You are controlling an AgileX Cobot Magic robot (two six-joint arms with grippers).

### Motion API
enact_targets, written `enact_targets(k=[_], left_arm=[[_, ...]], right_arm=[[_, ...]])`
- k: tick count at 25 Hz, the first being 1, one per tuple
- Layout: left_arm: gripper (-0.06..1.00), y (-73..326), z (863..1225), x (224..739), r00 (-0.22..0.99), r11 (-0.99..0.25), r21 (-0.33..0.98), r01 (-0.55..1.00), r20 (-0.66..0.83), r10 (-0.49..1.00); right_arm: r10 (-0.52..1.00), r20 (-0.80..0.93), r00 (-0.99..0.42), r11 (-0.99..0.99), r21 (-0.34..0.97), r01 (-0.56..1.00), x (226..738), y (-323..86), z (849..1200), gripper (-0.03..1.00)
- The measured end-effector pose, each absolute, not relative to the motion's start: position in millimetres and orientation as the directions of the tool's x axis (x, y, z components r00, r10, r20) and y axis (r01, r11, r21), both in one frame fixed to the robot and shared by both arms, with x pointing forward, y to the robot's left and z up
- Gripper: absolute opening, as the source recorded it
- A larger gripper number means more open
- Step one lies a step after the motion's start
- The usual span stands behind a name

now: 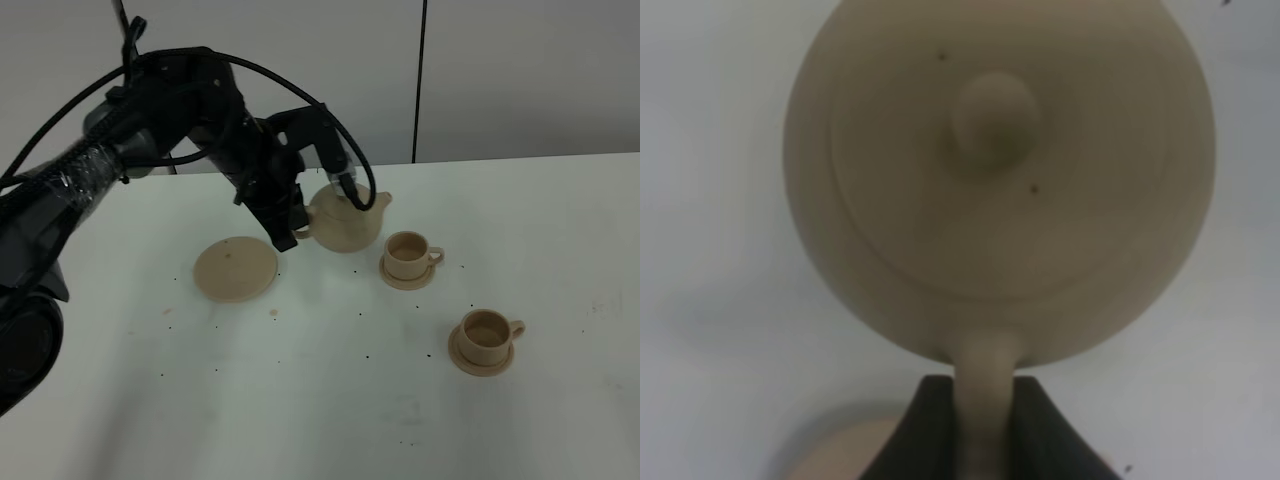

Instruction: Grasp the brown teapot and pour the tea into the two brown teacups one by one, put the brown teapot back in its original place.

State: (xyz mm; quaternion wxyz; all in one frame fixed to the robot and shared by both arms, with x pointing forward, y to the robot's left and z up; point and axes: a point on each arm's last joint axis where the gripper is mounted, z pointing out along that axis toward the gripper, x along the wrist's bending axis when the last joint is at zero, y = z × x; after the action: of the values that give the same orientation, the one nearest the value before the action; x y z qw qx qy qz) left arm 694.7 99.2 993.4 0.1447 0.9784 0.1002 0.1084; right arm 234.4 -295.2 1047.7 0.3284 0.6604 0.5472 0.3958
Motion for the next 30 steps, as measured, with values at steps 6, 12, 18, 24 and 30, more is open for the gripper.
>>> enact_targets(k=[6, 12, 18, 24, 30], left_arm=[[0.17, 85.4, 993.8, 689.3, 0.961, -0.94, 0.314, 0.137, 0.188, 0.202], [0.17, 85.0, 993.7, 688.5, 0.963, -0.938, 0.317, 0.141, 0.178, 0.205], [0.17, 82.1, 994.2, 687.0, 0.965, -0.925, 0.348, 0.151, 0.152, 0.214], [0.17, 82.2, 994.2, 687.0, 0.963, -0.923, 0.349, 0.164, 0.148, 0.227], [0.17, 81.7, 994.9, 689.2, 0.955, -0.915, 0.362, 0.177, 0.163, 0.249]], right_arm=[[0.983, 0.164, 0.087, -0.186, 0.867, 0.463, 234.4, -295.1, 1047.7, 0.38], [0.983, 0.164, 0.087, -0.186, 0.867, 0.463, 234.4, -295.1, 1047.7, 0.38], [0.983, 0.164, 0.087, -0.186, 0.867, 0.463, 234.4, -295.1, 1047.7, 0.38], [0.983, 0.164, 0.087, -0.186, 0.867, 0.463, 234.4, -295.1, 1047.7, 0.38], [0.983, 0.164, 0.087, -0.186, 0.867, 0.463, 234.4, -295.1, 1047.7, 0.38]])
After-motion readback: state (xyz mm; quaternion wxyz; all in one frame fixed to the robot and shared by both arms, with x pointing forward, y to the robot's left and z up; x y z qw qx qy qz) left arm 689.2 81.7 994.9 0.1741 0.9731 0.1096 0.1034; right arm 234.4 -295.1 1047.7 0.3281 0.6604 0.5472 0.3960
